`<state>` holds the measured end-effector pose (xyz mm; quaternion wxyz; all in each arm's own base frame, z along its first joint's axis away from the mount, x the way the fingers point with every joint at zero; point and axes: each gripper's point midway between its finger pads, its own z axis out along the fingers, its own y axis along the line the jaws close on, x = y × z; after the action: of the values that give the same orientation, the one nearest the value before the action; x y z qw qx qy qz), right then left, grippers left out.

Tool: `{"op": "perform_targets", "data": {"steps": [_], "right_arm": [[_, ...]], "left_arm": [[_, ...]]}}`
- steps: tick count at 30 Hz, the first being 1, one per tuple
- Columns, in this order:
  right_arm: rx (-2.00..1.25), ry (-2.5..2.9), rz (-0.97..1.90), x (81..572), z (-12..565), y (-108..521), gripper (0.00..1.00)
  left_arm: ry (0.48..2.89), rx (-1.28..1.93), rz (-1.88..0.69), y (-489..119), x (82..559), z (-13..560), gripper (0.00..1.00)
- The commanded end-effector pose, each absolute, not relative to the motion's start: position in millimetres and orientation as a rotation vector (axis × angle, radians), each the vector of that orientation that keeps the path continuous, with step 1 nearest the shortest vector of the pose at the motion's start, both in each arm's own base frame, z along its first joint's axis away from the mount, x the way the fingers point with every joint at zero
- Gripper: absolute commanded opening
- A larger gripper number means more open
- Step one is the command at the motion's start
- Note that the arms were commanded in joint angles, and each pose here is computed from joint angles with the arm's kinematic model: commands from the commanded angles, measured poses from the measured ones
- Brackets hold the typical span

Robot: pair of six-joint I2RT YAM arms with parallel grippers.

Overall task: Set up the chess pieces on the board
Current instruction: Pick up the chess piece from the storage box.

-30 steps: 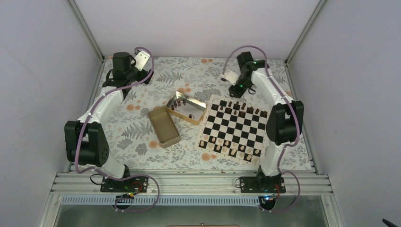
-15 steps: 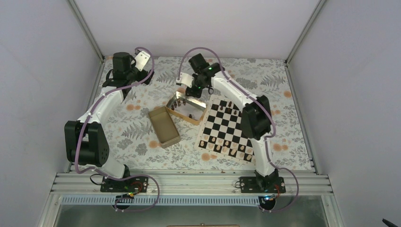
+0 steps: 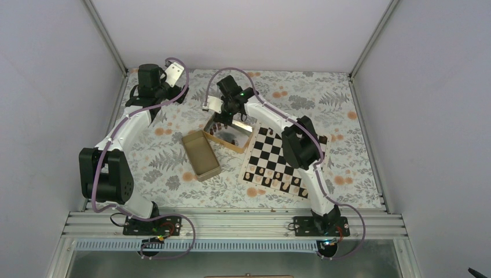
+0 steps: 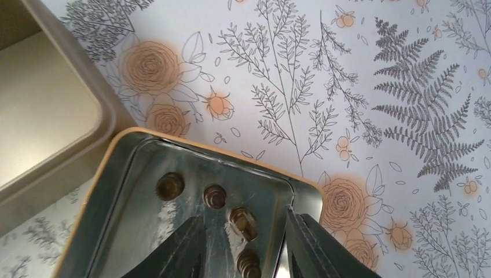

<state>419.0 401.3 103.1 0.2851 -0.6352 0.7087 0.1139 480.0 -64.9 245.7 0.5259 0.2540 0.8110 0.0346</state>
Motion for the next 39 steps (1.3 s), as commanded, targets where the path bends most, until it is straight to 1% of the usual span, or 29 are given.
{"op": "perform_targets", "data": {"steps": [1,8,13,32,35,39], "right_arm": [[-1.702,1.864,0.28,430,87,410,0.39],[-1.716,1.855,0.241,431,72,405,0.45],[-1.727,1.864,0.215,433,63,403,0.47],[-1.768,1.904,0.219,429,42,399,0.49],[-1.766,1.905,0.222,430,41,400,0.47],[-1.767,1.906,0.227,430,41,401,0.36]], "left_arm": [[1.899,0.609,0.073,-68,480,261,1.0],[1.897,0.61,0.071,-69,480,261,1.0],[1.899,0.612,0.07,-69,480,260,1.0],[1.898,0.614,0.072,-69,479,259,1.0],[1.898,0.612,0.074,-68,479,259,1.0],[1.896,0.613,0.076,-68,479,260,1.0]]}}
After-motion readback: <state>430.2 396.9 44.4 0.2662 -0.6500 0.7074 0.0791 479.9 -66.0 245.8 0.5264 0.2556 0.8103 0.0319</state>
